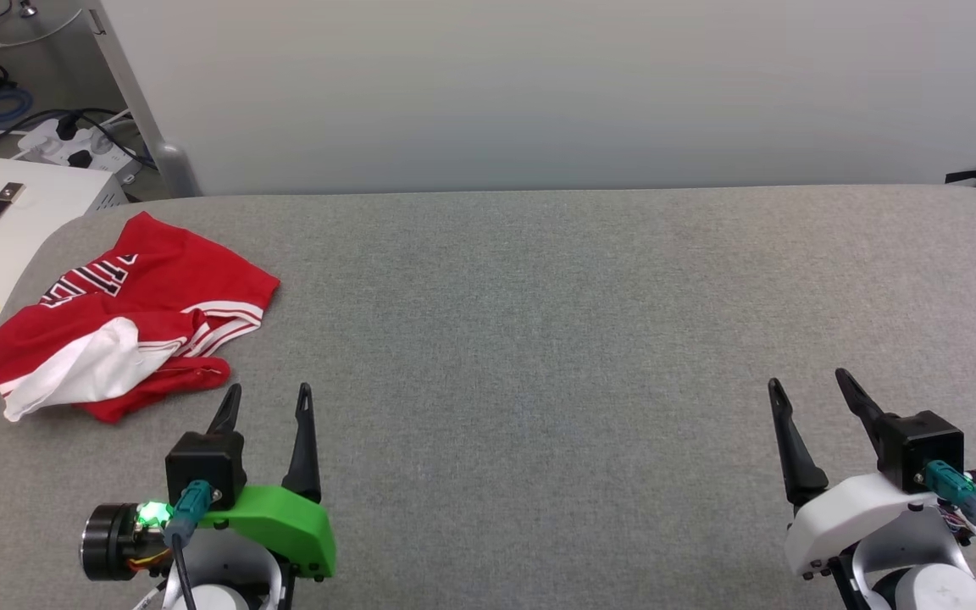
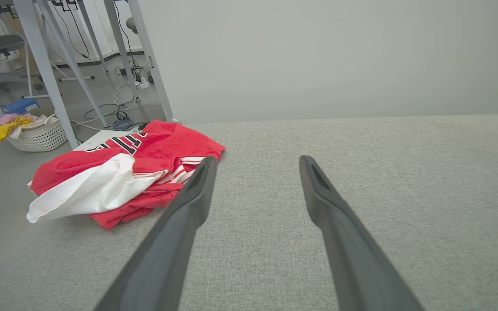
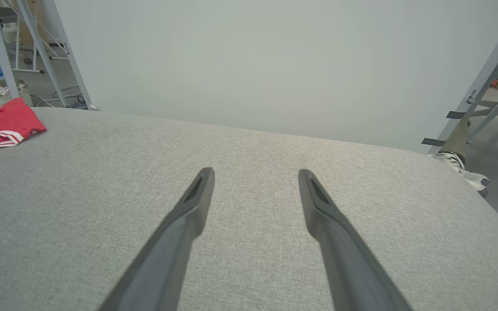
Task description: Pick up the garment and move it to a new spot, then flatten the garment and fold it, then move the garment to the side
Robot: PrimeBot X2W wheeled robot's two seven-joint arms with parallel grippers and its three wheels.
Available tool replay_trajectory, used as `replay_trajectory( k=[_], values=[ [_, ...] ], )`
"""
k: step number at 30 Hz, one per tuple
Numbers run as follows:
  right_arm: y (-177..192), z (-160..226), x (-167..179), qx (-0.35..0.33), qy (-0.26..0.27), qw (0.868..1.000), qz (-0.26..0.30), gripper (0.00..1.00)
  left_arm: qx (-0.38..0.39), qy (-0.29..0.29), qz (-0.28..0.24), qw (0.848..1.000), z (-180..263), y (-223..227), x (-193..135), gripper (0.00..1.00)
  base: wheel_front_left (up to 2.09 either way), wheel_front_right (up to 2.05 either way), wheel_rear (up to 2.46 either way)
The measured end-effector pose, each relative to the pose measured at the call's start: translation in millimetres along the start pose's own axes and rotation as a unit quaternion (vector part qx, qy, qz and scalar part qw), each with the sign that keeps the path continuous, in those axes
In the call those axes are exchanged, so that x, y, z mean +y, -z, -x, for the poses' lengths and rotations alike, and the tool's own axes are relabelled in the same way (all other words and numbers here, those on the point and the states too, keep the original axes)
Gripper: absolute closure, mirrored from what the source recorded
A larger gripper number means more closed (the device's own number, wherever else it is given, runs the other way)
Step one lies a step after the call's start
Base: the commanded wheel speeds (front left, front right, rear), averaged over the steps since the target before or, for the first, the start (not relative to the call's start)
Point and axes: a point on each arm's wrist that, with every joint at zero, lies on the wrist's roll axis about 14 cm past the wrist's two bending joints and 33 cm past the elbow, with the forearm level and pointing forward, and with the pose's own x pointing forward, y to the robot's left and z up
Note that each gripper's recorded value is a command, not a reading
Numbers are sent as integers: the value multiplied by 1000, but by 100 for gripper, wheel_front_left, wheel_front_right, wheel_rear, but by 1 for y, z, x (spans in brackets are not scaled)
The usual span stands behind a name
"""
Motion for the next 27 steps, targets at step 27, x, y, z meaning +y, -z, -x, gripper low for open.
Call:
replay_trajectory(
  k=[27],
  values=[
    [-8,-1,0,-29,1,999,-25,0,-19,5,19,1000,0,-2,-3,0,0,0,0]
  ],
)
